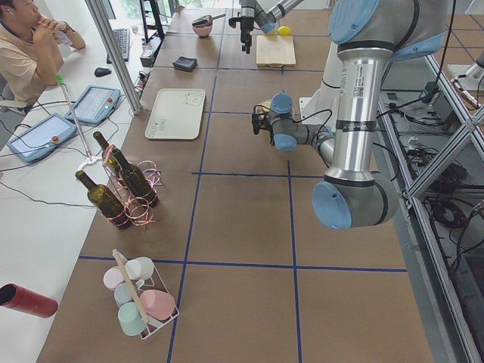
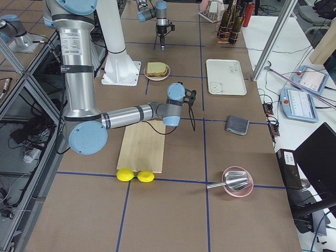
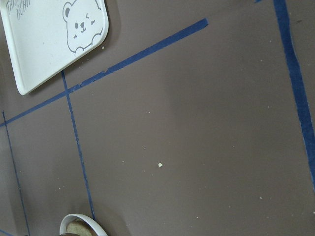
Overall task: Make sandwich and place on tray
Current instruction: 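Withdraw the right gripper toward the cutting board while the left arm reaches toward the plate, then grasp the rim of the white plate with the left gripper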
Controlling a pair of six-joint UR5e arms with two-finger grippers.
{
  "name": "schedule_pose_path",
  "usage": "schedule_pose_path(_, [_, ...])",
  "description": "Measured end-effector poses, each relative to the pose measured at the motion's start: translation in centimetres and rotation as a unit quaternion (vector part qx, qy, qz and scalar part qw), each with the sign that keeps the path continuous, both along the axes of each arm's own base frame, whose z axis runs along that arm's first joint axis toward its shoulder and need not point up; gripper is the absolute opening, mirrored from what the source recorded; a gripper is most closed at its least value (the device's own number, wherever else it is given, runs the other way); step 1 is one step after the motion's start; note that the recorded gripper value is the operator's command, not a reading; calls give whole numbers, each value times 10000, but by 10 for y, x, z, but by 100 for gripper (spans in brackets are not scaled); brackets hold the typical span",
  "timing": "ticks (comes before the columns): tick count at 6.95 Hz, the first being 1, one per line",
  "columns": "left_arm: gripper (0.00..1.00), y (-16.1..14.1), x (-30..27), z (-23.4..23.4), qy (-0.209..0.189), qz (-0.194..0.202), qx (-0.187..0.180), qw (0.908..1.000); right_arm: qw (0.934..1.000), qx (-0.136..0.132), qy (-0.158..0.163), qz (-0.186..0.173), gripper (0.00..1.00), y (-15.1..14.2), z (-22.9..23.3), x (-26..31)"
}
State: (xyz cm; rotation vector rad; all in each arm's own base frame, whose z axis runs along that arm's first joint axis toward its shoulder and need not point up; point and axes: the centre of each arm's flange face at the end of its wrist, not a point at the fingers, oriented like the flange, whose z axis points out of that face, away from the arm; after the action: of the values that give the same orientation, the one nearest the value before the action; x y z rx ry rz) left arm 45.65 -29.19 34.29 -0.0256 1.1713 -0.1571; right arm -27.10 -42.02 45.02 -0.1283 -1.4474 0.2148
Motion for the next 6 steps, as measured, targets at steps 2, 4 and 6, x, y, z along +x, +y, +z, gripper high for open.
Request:
schedule_pose_path(2, [57,-7,51,-28,-194,-50,-19,9998,10000,9,17,10,100,0,2,0])
schedule_pose_path(4, [46,1,66,-41,-153,-12,8,9999,10000,22,20,-10,100,1,3,-3])
schedule_pose_path(6, [37,13,73,-45,-125,91,16,9999,10000,28,19,-31,100,2,3,-4])
